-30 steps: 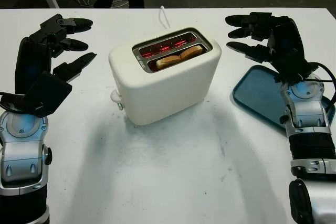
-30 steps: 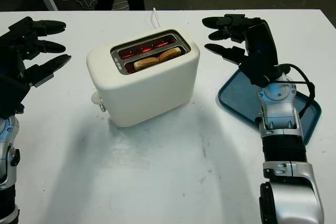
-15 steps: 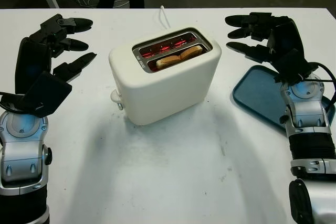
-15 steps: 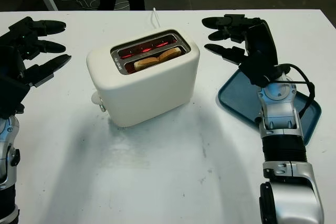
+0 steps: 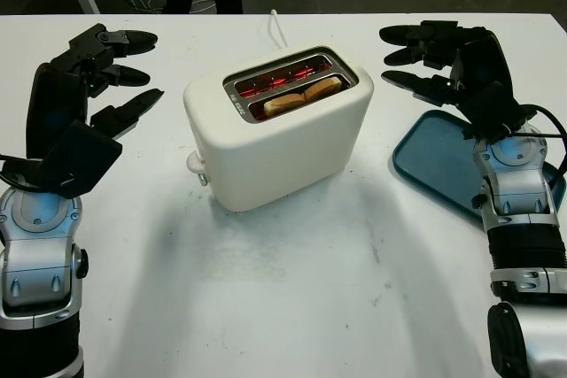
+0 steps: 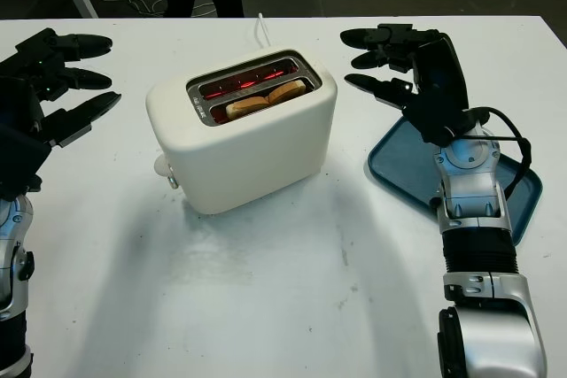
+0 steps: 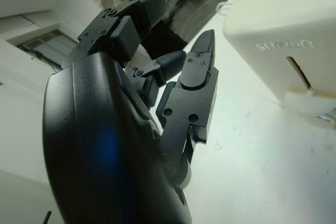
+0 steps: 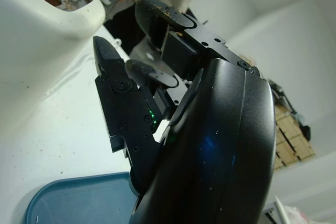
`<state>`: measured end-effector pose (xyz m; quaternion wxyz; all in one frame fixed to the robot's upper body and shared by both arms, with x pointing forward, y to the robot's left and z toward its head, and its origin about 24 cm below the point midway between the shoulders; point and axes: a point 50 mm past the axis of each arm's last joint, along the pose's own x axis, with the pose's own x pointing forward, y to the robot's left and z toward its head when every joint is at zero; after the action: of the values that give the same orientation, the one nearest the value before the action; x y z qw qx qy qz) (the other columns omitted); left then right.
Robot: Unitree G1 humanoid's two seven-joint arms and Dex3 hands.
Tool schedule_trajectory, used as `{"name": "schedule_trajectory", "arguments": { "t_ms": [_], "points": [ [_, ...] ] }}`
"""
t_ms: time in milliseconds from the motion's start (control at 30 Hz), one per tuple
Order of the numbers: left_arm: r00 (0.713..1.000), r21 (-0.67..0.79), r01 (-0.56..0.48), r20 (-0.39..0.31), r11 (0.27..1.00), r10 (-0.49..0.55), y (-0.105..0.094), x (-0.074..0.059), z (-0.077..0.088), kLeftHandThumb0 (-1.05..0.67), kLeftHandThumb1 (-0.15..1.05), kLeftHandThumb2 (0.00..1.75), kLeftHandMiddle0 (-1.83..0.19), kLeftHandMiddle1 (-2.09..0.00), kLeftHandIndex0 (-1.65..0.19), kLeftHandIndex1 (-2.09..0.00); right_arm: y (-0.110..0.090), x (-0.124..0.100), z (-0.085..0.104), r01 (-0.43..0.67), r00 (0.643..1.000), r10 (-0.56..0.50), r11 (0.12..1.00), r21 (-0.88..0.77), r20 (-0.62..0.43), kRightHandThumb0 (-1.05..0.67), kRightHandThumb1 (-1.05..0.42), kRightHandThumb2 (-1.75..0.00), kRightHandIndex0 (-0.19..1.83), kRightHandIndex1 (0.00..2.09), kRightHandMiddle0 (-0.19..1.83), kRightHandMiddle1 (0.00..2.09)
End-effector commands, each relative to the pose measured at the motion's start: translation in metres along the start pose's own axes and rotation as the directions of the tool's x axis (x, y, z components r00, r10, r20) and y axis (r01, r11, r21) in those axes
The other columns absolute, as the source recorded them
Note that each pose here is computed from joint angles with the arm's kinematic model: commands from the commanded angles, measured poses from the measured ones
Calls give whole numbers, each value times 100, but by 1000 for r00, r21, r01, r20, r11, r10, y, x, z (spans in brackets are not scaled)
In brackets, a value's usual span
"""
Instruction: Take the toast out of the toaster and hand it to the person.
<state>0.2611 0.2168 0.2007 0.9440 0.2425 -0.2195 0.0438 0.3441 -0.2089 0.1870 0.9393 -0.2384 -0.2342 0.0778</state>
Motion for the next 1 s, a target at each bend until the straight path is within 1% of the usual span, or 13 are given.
{"name": "schedule_trajectory", "arguments": {
  "t_ms": [0, 600, 767, 967],
  "points": [
    [1000, 12, 3, 5, 1000, -3, 1, 1, 2, -10, 92, 4, -47, -100, -52, -58, -1, 3, 7, 4, 1000, -4, 1000, 1, 29, -11, -80, 0, 69, 75, 94, 0],
    [1000, 7, -1, 13, 1000, 1, 1, 0, 0, -9, 92, 4, -46, -101, -52, -59, -1, 3, 6, 9, 1000, -9, 1000, 14, 20, -7, -80, 0, 67, 77, 94, 0],
    [1000, -3, -8, -6, 1000, 8, 1, -1, 1, -10, 92, 5, -44, -100, -51, -58, -1, 3, 6, 9, 1000, -10, 1000, 17, 21, -7, -80, 0, 68, 78, 94, 0],
    [1000, 15, -2, 8, 1000, 2, 2, -1, 0, -11, 92, 4, -46, -100, -52, -58, -1, 2, 6, 12, 1000, -12, 1000, 17, 16, -8, -80, 0, 68, 79, 94, 0]
  ]
}}
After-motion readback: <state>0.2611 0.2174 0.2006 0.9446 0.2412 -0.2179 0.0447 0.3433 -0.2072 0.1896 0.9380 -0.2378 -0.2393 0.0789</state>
